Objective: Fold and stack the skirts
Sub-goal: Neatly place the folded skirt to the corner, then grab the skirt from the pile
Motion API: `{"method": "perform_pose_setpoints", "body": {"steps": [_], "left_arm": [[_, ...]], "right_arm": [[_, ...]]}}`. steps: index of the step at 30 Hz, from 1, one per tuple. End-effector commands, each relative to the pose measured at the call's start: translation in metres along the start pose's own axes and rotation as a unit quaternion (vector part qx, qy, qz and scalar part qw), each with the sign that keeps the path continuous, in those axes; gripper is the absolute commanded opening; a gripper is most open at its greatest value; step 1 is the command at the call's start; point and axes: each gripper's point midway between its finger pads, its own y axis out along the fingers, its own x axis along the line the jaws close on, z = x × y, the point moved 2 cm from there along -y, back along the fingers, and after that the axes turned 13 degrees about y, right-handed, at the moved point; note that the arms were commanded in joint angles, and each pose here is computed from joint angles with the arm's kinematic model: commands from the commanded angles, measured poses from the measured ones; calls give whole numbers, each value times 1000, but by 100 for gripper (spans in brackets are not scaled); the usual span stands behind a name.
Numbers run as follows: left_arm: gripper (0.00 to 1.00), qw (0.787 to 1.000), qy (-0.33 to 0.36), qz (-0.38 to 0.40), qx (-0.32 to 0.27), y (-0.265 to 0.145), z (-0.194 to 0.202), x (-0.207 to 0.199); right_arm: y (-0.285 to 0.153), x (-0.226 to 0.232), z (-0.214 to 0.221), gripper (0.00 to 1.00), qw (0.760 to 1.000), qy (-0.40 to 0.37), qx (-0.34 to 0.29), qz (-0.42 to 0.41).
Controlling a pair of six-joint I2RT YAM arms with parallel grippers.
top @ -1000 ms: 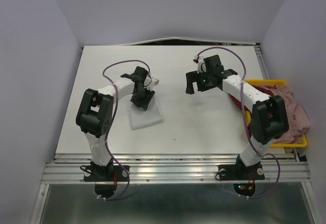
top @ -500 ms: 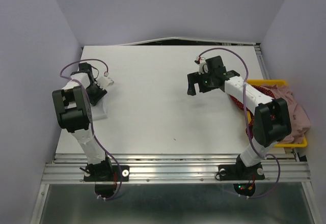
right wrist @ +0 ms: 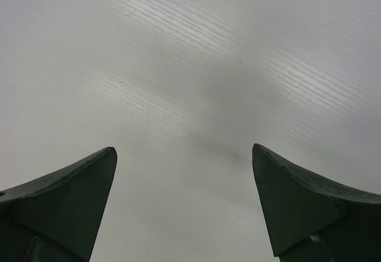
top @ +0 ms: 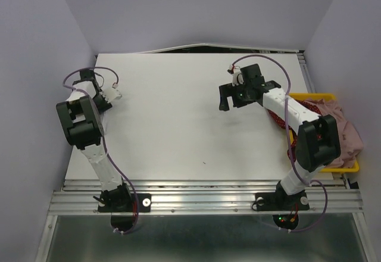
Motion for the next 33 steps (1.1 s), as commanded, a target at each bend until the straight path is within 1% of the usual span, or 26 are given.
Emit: {"method": "perform_pose_setpoints", "body": {"steps": [1, 2, 4, 5, 7, 9, 10, 11, 12, 13, 14, 15, 16, 17, 18, 19, 21, 22, 23, 24, 25, 26, 28, 29, 30, 33], "left_arm": [[62, 997, -20, -24, -68, -28, -15, 30], [64, 994, -27, -52, -95, -61, -22, 50], [67, 988, -26, -84, -126, -107, -32, 65], [68, 986, -32, -88, -138, -125, -39, 65], [68, 975, -16, -136, -172, -176, -65, 77], [71, 962, -19, -165, -218, -212, -95, 78], [74, 950, -33, -199, -237, -236, -102, 84], [74, 941, -73, -205, -258, -249, -113, 82], [74, 928, -95, -219, -286, -266, -122, 83], [79, 896, -115, -269, -335, -308, -130, 92], [91, 869, -166, -248, -395, -318, -143, 83], [99, 843, -195, -259, -429, -335, -146, 83], [99, 792, -215, -308, -481, -383, -143, 85], [99, 770, -241, -303, -507, -392, -145, 80], [99, 759, -238, -272, -541, -394, -156, 66], [99, 754, -221, -267, -557, -404, -161, 58], [99, 774, -203, -250, -546, -402, -192, 39], [99, 798, -182, -233, -526, -389, -203, 27], [99, 809, -168, -221, -518, -382, -213, 18], [99, 824, -158, -201, -506, -367, -228, 3], [99, 829, -158, -189, -502, -360, -233, -5], [99, 839, -153, -163, -497, -342, -242, -20], [99, 844, -150, -137, -497, -329, -249, -34], [99, 845, -151, -123, -498, -324, -253, -41], [99, 849, -151, -106, -494, -314, -257, -50], [99, 850, -152, -77, -498, -307, -263, -65]], "right_arm": [[-24, 14, -39, 100, 998, -25, -57, -11], [-30, 17, -48, 100, 997, -29, -71, -10], [-38, 20, -56, 100, 996, -33, -84, -10], [-43, 23, -63, 100, 995, -36, -95, -11], [-53, 24, -73, 100, 993, -35, -111, -9], [-65, 19, -85, 100, 991, -48, -128, -1], [-72, 18, -90, 100, 989, -48, -137, 2], [-78, 12, -93, 100, 989, -44, -143, 12], [-87, 0, -99, 100, 987, -36, -153, 24], [-97, -8, -100, 100, 986, -34, -159, 33], [-106, -18, -101, 100, 984, -44, -164, 45], [-116, -42, -101, 100, 983, -39, -168, 69], [-123, -53, -99, 100, 982, -43, -166, 81], [-134, -65, -92, 100, 982, -43, -158, 99], [-141, -81, -87, 100, 980, -60, -147, 116], [-155, -110, -74, 100, 981, -38, -126, 143], [-173, -141, -60, 100, 981, -31, -101, 161], [-192, -168, -43, 100, 980, -35, -72, 184], [-199, -178, -34, 100, 979, -42, -55, 190], [-207, -186, -26, 100, 977, -84, -34, 191], [-212, -190, -16, 100, 977, -92, -16, 192], [-217, -193, 2, 100, 973, -120, 19, 195], [-217, -191, 23, 100, 971, -142, 51, 188], [-213, -194, 41, 100, 968, -145, 80, 189], [-213, -197, 48, 100, 963, -161, 93, 196], [-219, -208, 70, 100, 947, -181, 135, 228]]}}
